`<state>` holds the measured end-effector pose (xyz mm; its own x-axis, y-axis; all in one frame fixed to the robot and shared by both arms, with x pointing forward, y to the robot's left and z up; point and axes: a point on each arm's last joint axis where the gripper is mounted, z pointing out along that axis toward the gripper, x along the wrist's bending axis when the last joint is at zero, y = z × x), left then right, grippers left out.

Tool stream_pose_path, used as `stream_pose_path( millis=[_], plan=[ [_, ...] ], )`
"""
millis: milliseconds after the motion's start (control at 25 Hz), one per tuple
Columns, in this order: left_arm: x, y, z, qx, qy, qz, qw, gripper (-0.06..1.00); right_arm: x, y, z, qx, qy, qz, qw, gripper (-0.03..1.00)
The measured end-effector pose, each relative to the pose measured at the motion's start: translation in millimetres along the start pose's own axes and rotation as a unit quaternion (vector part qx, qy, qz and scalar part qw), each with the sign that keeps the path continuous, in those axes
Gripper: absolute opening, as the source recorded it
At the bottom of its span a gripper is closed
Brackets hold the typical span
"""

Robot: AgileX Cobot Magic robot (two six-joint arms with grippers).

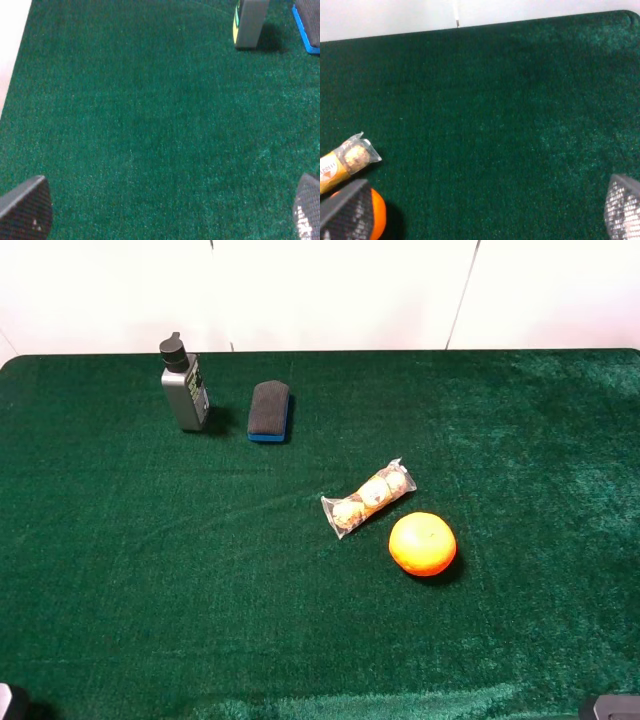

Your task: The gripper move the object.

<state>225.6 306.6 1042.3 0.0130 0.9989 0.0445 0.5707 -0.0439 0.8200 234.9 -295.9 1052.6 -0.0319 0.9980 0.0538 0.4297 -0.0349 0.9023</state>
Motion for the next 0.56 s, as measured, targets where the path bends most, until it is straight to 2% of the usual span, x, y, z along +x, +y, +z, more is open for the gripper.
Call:
stream_pose_path(
  millis=[560],
  plan=[
    [0.0, 0.0, 0.0, 0.0, 0.0, 0.0, 1.0, 0.98, 0.0, 0.0, 0.0, 0.0, 0.0, 0.0, 1.0, 0.69]
  ],
)
